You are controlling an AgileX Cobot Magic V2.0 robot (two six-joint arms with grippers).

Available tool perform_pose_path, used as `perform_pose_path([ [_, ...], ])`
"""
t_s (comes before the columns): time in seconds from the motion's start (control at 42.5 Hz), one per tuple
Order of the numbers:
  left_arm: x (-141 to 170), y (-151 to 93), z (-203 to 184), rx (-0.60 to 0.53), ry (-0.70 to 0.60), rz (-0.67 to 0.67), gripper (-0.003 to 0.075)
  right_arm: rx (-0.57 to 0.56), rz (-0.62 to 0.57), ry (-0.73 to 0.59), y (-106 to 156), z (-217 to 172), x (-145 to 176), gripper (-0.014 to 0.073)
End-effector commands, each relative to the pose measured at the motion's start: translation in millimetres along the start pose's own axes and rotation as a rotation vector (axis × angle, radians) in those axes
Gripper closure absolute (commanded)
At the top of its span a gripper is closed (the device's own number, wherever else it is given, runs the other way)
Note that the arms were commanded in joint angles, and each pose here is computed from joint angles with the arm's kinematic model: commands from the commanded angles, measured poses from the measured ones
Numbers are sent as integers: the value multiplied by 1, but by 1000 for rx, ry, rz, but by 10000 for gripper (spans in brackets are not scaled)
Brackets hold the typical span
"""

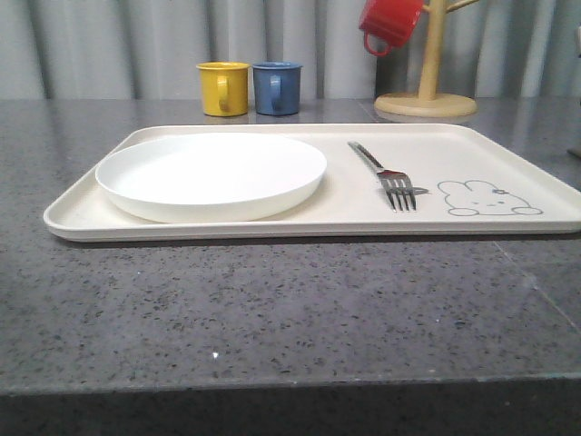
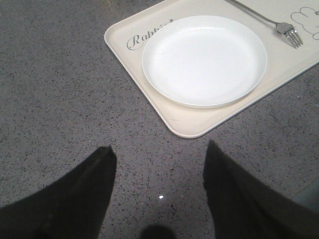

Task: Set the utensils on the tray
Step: 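Grasp the metal chopsticks with the right gripper, then lay the chopsticks on the tray next to the fork and release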

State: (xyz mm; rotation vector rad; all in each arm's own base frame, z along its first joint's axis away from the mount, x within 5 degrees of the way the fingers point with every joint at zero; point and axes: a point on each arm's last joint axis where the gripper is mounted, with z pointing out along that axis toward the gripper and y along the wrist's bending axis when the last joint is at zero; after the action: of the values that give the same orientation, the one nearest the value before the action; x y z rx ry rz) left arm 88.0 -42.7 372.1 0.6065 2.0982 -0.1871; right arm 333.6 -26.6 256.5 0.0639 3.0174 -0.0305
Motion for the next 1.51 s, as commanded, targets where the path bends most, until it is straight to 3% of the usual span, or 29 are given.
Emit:
perform_pose_path([
  [0.0, -11, 0, -6, -1, -90, -5, 335, 6, -4, -75, -3, -17, -2, 191],
  [0.141, -11, 0, -6, -1, -90, -5, 335, 7, -5, -74, -3, -17, -2, 218],
  [0.33, -11, 0, -6, -1, -90, -5, 335, 7, -5, -74, -3, -17, -2, 463],
  [0.4, -11, 0, -6, -1, -90, -5, 335, 7, -5, -74, -3, -17, -2, 509],
  [0.612, -11, 0, -6, -1, -90, -5, 335, -52, -10, -143, 11, -43, -2, 515],
  [0.918, -11, 0, -6, -1, -90, -5, 335, -287, -99, -220, 87, -93, 1, 515],
  [1.13, -11, 0, -6, -1, -90, -5, 335, -319, -52, -195, 114, -72, -10, 515],
  [1.483, -11, 0, -6, -1, -90, -5, 335, -328, -22, -124, 124, -32, -27, 515],
])
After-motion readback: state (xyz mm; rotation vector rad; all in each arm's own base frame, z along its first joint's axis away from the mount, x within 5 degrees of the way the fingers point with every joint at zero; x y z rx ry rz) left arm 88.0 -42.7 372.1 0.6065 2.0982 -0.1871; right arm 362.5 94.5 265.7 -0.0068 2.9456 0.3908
